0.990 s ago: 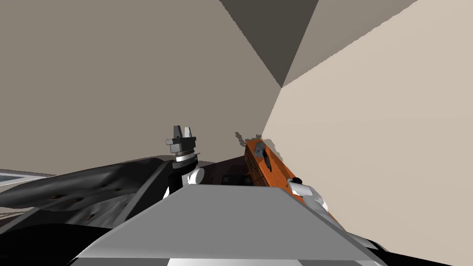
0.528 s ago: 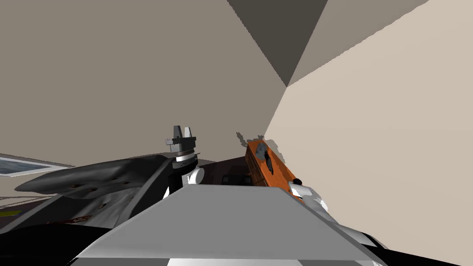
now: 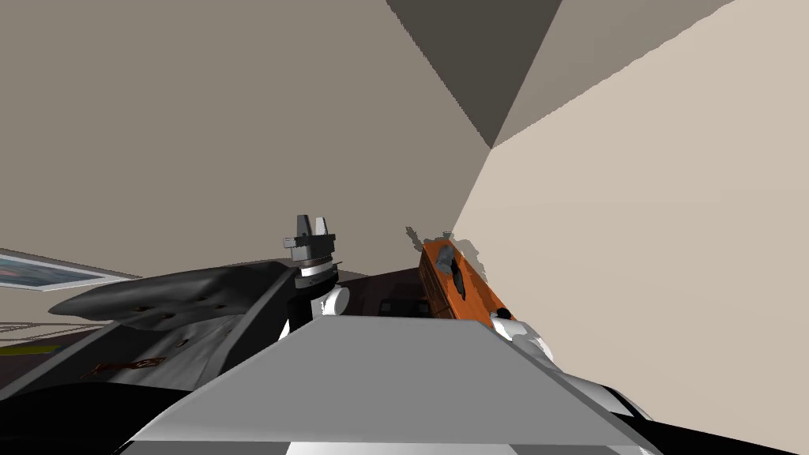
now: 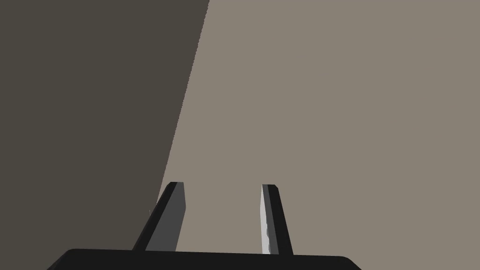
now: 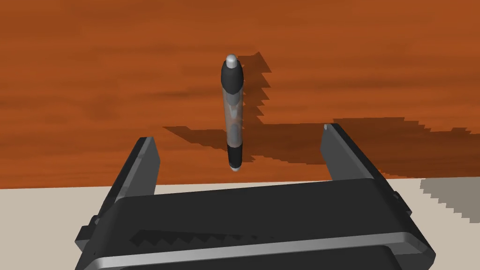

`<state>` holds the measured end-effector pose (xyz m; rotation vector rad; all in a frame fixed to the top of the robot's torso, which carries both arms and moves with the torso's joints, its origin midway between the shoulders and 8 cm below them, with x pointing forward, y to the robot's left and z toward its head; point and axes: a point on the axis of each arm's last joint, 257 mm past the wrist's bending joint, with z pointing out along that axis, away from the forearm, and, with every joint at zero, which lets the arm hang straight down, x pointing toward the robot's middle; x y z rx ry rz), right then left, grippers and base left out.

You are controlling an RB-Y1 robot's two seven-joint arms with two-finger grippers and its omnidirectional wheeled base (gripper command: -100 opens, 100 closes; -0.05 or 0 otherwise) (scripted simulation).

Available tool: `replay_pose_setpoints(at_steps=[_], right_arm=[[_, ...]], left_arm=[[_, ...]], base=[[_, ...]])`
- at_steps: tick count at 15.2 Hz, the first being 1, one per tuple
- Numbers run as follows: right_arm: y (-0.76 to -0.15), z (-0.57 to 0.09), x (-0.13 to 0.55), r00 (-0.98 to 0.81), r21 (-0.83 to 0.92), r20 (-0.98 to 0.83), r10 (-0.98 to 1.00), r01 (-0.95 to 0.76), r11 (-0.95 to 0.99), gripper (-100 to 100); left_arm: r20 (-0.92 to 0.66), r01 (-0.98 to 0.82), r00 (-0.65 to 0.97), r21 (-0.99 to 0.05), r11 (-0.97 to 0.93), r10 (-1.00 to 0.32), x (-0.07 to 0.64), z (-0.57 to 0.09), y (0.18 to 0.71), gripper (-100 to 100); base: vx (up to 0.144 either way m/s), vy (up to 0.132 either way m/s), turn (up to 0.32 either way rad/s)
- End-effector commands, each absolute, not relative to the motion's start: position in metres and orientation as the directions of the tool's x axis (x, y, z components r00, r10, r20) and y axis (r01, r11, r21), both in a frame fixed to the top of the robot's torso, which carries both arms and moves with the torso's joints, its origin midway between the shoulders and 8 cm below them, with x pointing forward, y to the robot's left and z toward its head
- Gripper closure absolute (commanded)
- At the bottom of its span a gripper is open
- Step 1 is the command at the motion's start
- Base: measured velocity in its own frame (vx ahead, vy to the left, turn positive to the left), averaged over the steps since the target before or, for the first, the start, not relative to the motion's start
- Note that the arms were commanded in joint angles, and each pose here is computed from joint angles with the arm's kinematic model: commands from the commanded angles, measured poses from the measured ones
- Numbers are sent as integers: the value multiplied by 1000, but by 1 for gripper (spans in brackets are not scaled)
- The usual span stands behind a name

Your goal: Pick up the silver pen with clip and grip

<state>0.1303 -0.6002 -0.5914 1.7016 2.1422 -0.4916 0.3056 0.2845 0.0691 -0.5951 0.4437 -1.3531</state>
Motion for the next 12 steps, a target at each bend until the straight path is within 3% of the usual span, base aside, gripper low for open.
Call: replay_pose_setpoints(at_steps=[1,6,12], right_arm=[[-600,-591,130,-210,-47,-482,850,976,214,100],[-605,-586,134,-215,-48,-484,849,974,219,100],[-616,-571,142,-230,-48,-483,845,970,236,100]], left_arm=[[41,769,172,-631,108,-984,306,69,285,0],[41,769,172,-631,108,-984,306,69,284,0],[42,769,172,-631,108,-984,306,69,284,0]], base=[[0,-14,3],[3,1,-16],[12,63,-54]])
